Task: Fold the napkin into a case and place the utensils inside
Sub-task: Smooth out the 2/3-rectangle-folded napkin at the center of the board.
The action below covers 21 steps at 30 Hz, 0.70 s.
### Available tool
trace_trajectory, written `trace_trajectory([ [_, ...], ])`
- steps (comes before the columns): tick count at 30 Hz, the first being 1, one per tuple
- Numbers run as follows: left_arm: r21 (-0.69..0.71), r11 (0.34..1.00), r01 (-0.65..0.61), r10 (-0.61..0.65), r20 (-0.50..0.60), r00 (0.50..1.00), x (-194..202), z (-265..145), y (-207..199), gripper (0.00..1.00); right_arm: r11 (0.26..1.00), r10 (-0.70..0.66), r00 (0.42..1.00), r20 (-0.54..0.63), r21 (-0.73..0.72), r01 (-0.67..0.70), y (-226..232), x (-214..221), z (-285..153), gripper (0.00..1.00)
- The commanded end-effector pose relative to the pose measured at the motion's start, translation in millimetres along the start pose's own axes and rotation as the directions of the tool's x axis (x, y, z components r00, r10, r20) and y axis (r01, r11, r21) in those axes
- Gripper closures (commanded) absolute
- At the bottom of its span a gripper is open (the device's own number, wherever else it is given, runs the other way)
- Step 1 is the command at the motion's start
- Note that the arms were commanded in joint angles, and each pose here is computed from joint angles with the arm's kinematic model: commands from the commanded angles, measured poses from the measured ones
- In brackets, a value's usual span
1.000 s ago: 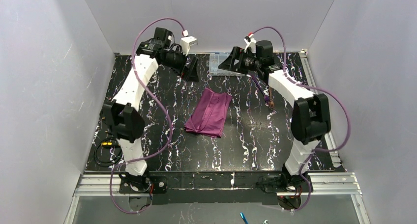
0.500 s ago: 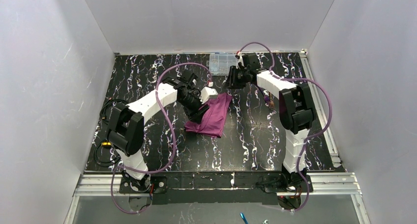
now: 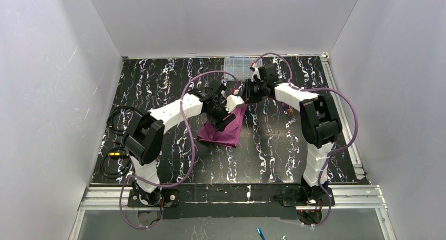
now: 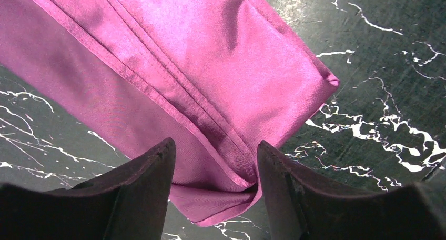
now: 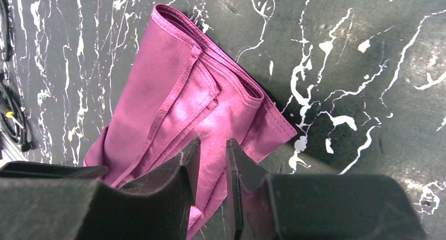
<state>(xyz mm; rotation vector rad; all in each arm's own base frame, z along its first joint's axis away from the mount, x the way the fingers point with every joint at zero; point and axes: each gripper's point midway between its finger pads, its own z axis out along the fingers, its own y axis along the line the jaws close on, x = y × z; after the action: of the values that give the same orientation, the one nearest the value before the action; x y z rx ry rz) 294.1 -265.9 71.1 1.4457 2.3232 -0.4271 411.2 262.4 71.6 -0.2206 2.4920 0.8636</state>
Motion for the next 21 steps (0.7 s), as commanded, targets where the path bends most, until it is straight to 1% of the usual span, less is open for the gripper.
trace_trajectory([
  [1,-0.039,0.999,0.010,-0.012,-0.032,0.999,6,0,3,0.44,0.998,-0.021,0.999,0.035,-0.058,0.023,13,-9,-2,0.68],
  [8,-0.065,0.998,-0.014,0.008,-0.088,0.996,23,6,7,0.49,0.995,-0.003,1.000,0.030,-0.102,0.006,21,-15,15,0.68],
  [21,-0.060,0.998,-0.018,0.009,-0.144,0.990,38,15,-4,0.51,0.993,0.017,1.000,-0.003,-0.115,-0.017,21,-3,39,0.70],
])
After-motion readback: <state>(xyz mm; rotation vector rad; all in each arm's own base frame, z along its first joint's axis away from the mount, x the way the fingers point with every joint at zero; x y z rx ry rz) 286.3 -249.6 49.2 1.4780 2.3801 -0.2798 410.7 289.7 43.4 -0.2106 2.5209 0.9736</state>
